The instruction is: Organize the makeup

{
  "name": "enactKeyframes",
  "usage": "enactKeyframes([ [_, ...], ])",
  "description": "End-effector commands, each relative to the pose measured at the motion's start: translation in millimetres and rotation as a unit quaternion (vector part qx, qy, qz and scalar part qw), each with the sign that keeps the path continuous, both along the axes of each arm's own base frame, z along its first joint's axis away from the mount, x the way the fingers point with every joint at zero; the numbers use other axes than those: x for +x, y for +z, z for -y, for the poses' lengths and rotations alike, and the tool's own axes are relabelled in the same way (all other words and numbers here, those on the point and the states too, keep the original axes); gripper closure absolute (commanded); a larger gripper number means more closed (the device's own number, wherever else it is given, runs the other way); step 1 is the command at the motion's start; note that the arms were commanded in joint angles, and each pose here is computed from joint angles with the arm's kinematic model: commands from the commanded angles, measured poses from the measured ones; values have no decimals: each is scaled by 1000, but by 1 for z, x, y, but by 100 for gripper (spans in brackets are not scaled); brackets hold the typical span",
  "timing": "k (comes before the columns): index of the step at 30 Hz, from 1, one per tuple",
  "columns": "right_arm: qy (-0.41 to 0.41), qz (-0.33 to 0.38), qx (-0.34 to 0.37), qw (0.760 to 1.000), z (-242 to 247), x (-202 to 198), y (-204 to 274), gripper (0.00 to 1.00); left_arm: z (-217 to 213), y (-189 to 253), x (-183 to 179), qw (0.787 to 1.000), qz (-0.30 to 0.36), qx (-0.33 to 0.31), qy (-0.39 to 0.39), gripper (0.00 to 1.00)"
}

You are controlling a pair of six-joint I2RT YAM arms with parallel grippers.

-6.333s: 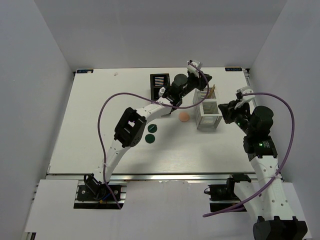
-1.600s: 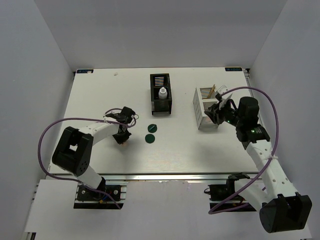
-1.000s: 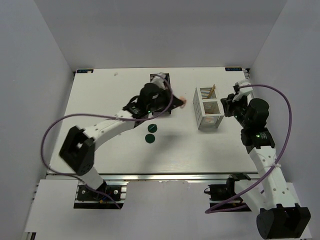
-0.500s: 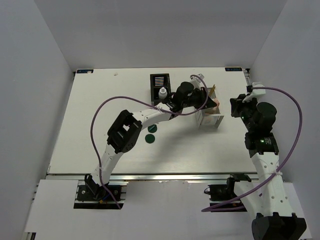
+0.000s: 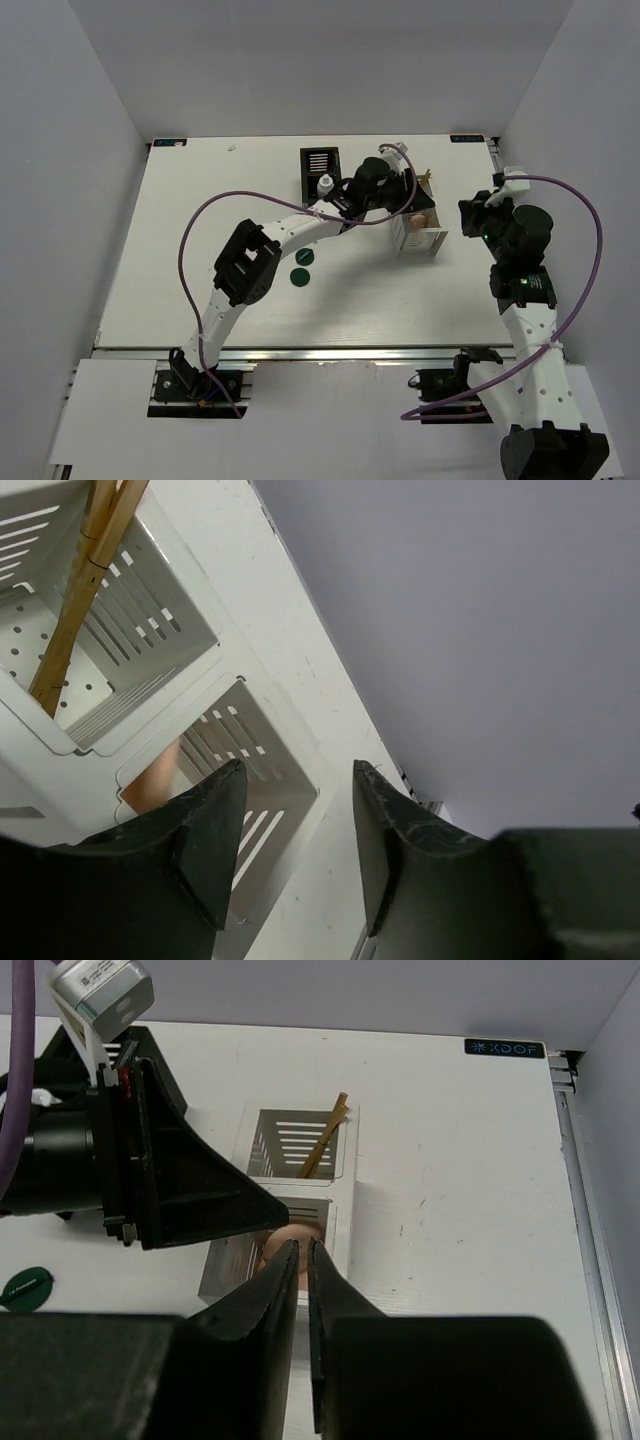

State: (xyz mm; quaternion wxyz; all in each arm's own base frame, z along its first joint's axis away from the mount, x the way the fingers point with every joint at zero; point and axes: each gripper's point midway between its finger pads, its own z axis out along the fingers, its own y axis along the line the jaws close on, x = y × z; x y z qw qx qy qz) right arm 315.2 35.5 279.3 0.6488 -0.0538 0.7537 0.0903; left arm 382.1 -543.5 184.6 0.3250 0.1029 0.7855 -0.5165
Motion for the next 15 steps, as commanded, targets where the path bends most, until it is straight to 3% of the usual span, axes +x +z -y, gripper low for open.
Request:
enactKeyframes([
  [1, 22, 15, -11, 1000, -5, -1, 6, 85, -1, 52, 6, 999, 35, -29, 10, 45],
  [2, 60, 20, -23, 998, -16, -5, 6, 83, -2, 64, 7, 998, 42, -38, 13, 50],
  [5, 207, 56, -73, 974, -55, -29, 9, 69, -12, 113, 2, 995, 73, -61, 21, 92],
  [6, 249, 57, -79, 963, -66, -39, 4, 58, -24, 132, -2, 994, 87, -60, 29, 98],
  [7, 311, 73, -88, 944, -81, -52, 5, 53, -33, 140, -5, 993, 94, -60, 35, 100],
  [9, 370, 68, -81, 923, -96, -63, -3, 45, -54, 153, -11, 991, 111, -56, 45, 100],
  [12, 437, 31, -59, 897, -112, -71, -19, 46, -107, 157, -34, 989, 130, -30, 68, 100],
  [13, 453, 11, -58, 890, -121, -76, -24, 47, -140, 152, -45, 987, 131, -16, 88, 96],
  [14, 488, -2, -68, 870, -139, -81, -37, 48, -157, 148, -51, 986, 133, -7, 100, 87],
  [15, 476, -21, -93, 874, -144, -76, -51, 48, -179, 138, -52, 983, 128, 13, 128, 64],
])
